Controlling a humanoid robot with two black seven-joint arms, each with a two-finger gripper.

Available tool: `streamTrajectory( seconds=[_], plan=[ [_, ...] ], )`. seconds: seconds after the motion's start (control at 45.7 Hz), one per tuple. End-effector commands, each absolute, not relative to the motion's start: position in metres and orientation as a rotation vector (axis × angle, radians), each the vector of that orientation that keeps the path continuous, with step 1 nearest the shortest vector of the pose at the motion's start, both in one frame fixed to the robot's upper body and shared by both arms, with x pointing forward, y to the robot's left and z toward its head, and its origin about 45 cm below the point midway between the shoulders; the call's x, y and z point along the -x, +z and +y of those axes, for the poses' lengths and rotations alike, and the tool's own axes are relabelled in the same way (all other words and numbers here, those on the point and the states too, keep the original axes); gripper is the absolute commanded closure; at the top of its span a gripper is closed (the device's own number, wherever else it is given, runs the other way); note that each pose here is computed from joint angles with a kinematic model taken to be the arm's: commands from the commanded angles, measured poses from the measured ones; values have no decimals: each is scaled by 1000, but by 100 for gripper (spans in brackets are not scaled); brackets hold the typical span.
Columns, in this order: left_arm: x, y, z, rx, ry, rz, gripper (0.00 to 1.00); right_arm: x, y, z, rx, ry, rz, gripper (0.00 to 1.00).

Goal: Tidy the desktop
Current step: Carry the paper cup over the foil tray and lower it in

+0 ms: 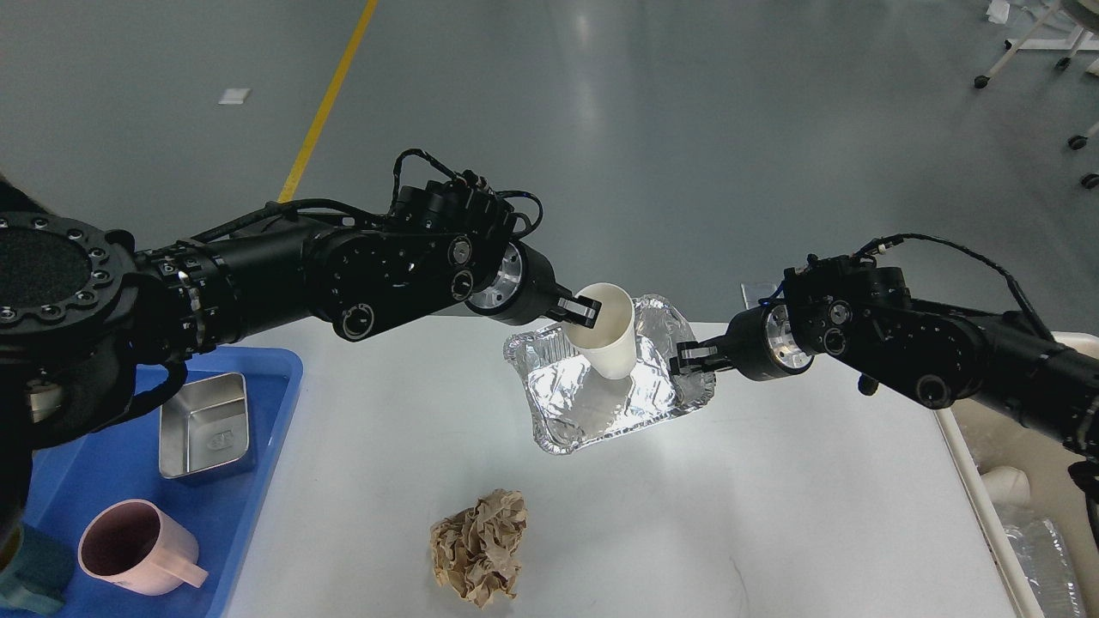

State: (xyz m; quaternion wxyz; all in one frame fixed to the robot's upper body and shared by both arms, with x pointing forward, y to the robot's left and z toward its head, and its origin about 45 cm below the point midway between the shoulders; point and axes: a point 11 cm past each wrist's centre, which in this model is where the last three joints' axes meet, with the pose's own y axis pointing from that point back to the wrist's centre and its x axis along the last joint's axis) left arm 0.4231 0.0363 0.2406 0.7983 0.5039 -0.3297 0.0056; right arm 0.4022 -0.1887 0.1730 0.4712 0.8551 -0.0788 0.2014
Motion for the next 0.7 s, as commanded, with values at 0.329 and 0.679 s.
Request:
streamTrajectory(
  seconds=[0.329, 0.679],
  plan=[
    [-427, 239, 18, -1078, 37, -728, 80, -402, 174, -188, -2104, 493, -193, 100],
    [-425, 238, 11, -1063, 51, -740, 27, -402, 174, -188, -2106, 492, -193, 100]
  ],
)
